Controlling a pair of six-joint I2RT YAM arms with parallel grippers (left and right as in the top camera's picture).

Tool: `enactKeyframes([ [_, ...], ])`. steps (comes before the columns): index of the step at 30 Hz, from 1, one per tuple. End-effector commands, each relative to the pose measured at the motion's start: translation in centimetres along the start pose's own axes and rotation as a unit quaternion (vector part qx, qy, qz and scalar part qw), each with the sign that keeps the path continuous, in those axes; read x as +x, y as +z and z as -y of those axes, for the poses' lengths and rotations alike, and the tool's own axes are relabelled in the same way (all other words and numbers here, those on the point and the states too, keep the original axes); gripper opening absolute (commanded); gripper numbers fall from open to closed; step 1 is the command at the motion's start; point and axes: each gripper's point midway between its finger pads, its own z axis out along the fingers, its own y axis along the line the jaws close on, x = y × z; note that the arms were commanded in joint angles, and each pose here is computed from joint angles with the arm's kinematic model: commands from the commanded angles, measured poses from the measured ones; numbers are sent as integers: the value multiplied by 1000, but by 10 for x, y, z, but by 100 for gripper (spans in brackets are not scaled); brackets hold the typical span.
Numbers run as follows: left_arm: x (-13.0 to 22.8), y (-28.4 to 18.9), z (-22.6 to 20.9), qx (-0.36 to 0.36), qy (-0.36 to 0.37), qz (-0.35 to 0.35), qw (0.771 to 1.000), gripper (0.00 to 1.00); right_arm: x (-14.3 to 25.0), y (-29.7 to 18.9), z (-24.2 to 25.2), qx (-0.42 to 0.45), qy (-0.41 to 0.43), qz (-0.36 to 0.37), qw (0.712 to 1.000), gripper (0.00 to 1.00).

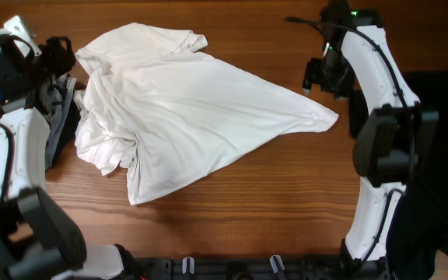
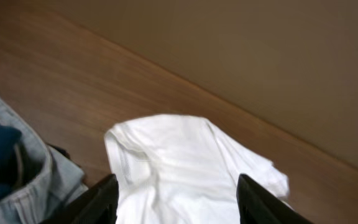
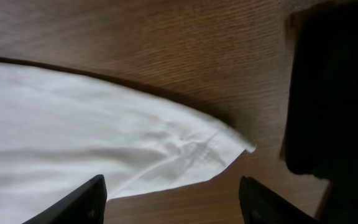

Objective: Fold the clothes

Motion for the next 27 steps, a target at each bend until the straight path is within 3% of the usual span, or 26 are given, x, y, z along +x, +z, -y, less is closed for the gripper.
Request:
enactKeyframes([
  [1,2,-35,46,29,21,-16,999,68,-7,34,11,-13,-75,-32,997,70],
  [5,29,-51,78,49,32,-62,996,74,-14,63,1,-44,-139,-39,989,70],
  [8,45,-53,90,56,36,-88,994,75,-3,83,-11,-81,-137,-54,986,66],
  [11,58,-55,89,51,32,-114,992,75,19,86,-32,-154,-154,-85,972,19],
  [13,64,-56,87,47,29,-126,990,75,14,64,-45,-196,-154,-65,966,5],
  [16,69,-57,85,45,38,-136,989,75,-25,-63,-85,-313,-204,110,921,4],
  [19,69,-57,85,45,38,-136,989,75,-90,-214,-75,-301,-144,372,866,4],
  [21,69,-57,85,45,38,-136,989,75,-117,-262,-59,-274,-92,471,834,4],
  [22,69,-57,85,45,38,-136,989,75,-125,-265,-53,-262,-75,488,829,18],
  [23,69,-57,85,44,37,-137,989,75,-130,-253,-48,-244,-64,481,839,77],
  [24,71,-58,84,44,37,-140,989,75,-129,-238,-43,-230,-54,462,855,94],
  [27,80,-60,81,37,32,-159,986,78,-102,-176,-36,-203,-41,347,915,99],
])
